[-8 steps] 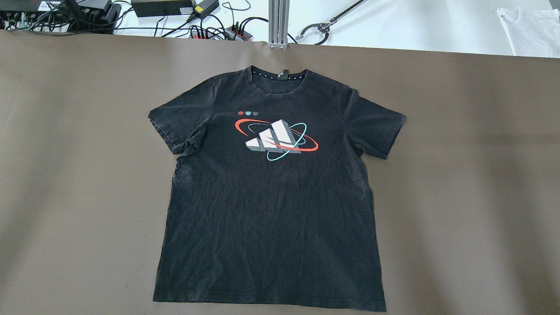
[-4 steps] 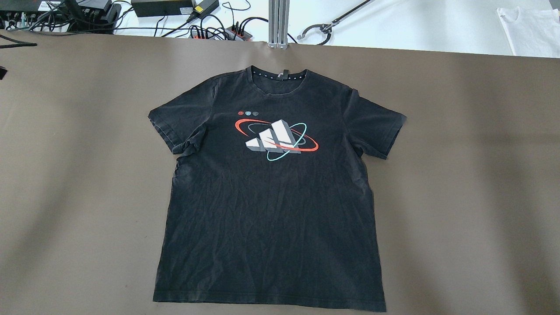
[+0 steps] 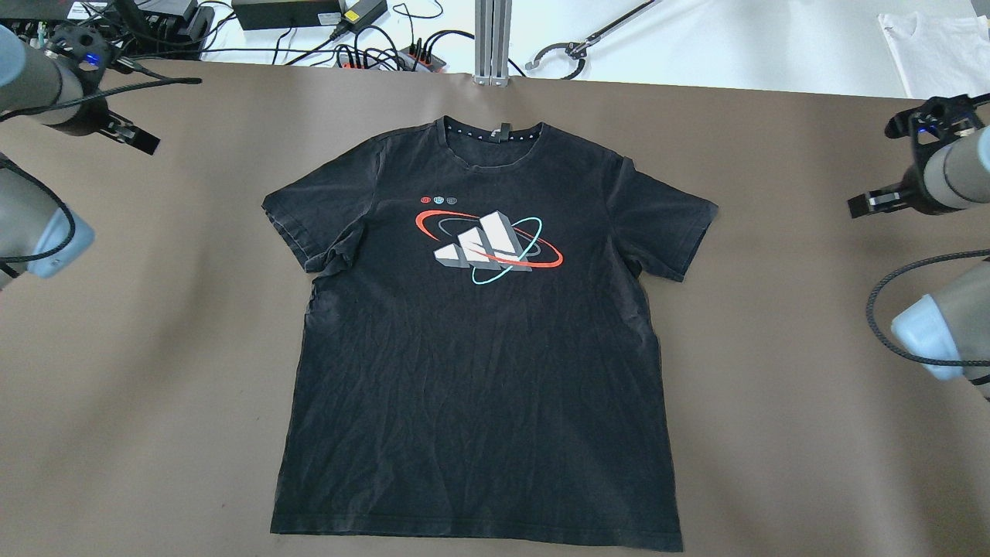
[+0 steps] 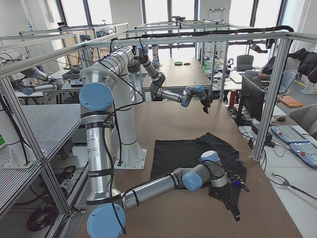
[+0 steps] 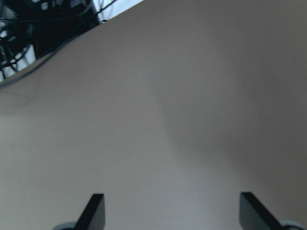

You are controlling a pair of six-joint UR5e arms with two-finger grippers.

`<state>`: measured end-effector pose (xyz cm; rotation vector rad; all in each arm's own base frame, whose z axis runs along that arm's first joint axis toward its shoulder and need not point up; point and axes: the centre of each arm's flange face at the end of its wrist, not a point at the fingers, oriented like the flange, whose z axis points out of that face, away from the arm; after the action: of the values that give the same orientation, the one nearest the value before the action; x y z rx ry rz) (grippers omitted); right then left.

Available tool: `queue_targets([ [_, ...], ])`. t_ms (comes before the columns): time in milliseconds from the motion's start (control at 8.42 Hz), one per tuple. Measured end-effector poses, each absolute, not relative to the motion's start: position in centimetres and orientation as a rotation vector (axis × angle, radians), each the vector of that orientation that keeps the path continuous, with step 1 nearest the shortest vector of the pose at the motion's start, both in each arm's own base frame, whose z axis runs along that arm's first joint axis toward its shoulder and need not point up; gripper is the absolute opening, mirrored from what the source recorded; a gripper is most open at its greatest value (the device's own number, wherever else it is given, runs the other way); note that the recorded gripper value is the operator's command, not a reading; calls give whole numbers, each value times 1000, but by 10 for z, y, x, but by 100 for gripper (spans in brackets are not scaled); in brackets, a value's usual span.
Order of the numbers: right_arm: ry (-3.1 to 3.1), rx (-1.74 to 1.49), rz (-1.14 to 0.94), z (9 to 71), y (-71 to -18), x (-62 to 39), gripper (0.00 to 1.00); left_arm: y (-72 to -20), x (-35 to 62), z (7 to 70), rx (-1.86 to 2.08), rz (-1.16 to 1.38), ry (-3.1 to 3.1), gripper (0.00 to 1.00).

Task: Fold clothes
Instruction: 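Move both grippers down beside the shirt's sleeves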

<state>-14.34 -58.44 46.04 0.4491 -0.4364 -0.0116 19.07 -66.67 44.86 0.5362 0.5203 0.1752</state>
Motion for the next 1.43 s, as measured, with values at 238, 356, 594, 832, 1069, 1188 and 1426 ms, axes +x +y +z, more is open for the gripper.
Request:
queue_targets([
  [238,-562,445,84,454,-600,-199,94,-673,257,434,529,148,640,100],
  [356,-593,446,99,458,-605,-216,94,-677,283,435,523,141,692,99],
  [594,-618,446,98,461,-606,-234,94,-684,324,431,491,152,768,85],
  [832,-622,446,91,462,-604,-241,94,-685,355,420,470,168,795,61],
  [1069,-621,447,89,462,-603,-243,94,-686,372,418,456,176,798,59],
  [1188,-620,447,88,462,-603,-244,94,-686,375,420,452,176,794,53],
  [1426,-619,447,89,463,-603,-244,94,-686,376,425,446,175,788,52],
])
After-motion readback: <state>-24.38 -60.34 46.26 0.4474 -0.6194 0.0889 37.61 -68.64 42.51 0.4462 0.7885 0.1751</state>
